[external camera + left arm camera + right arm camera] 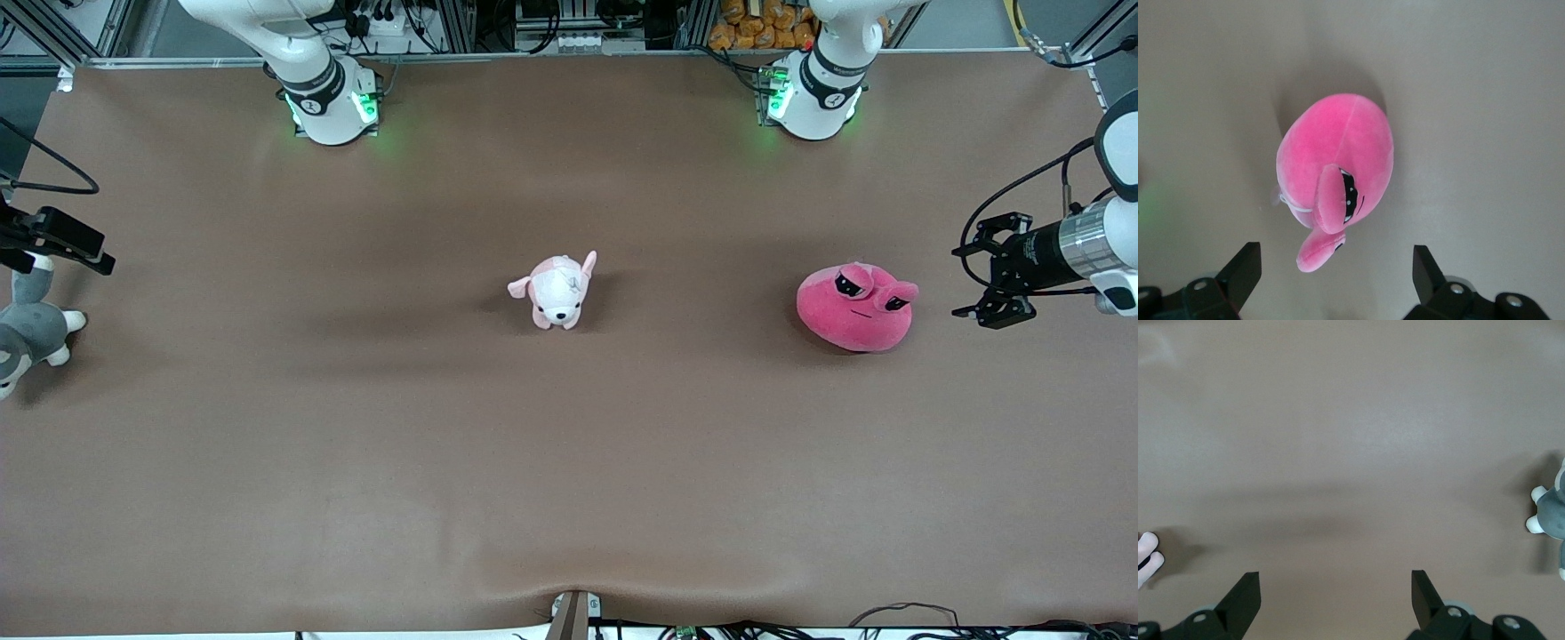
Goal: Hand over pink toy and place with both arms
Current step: 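Reach the left gripper down to the pink plush toy, then grasp the pink toy with the left gripper while the right gripper approaches, then lift and carry the pink toy with the left gripper toward the right gripper, then grasp the pink toy with the right gripper beside the left gripper, then carry the toy away with the right gripper while the left gripper releases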
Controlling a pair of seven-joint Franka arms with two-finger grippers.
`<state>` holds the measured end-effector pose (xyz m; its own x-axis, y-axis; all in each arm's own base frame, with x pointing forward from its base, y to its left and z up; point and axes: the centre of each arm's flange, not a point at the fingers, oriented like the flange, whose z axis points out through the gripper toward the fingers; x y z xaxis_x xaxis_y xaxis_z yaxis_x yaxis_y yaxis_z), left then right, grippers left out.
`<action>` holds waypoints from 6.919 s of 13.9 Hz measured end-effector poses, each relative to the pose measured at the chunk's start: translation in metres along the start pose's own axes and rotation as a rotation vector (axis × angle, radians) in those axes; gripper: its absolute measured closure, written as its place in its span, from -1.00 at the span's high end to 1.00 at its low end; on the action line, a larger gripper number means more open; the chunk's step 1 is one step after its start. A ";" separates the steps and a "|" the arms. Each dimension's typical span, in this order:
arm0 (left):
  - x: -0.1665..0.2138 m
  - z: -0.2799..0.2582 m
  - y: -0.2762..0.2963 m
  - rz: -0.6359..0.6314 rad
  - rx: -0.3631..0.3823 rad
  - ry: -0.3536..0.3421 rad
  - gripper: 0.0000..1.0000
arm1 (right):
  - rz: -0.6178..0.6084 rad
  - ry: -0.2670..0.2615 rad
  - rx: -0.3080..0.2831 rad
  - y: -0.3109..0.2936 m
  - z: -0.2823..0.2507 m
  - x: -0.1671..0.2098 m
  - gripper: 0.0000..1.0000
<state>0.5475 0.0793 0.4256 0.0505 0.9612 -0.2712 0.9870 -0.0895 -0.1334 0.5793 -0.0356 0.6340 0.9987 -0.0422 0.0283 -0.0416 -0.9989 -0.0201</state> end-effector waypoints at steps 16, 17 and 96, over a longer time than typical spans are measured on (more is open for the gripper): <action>0.031 0.101 -0.026 -0.085 -0.079 -0.100 0.99 | 0.137 -0.034 -0.010 0.031 0.038 0.022 1.00; 0.032 0.102 -0.027 -0.078 -0.078 -0.100 0.94 | 0.186 -0.040 -0.011 0.027 0.039 0.022 1.00; -0.439 -0.064 0.048 -0.034 -0.324 -0.132 1.00 | 1.749 -0.201 0.202 -0.137 0.052 0.040 -0.75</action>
<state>0.5829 -0.3301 0.5992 0.0180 0.9182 -0.3958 0.9859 0.0495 0.1596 0.6266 0.1003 0.5855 -0.2169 -0.9379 -0.2706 -0.9742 0.2256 -0.0011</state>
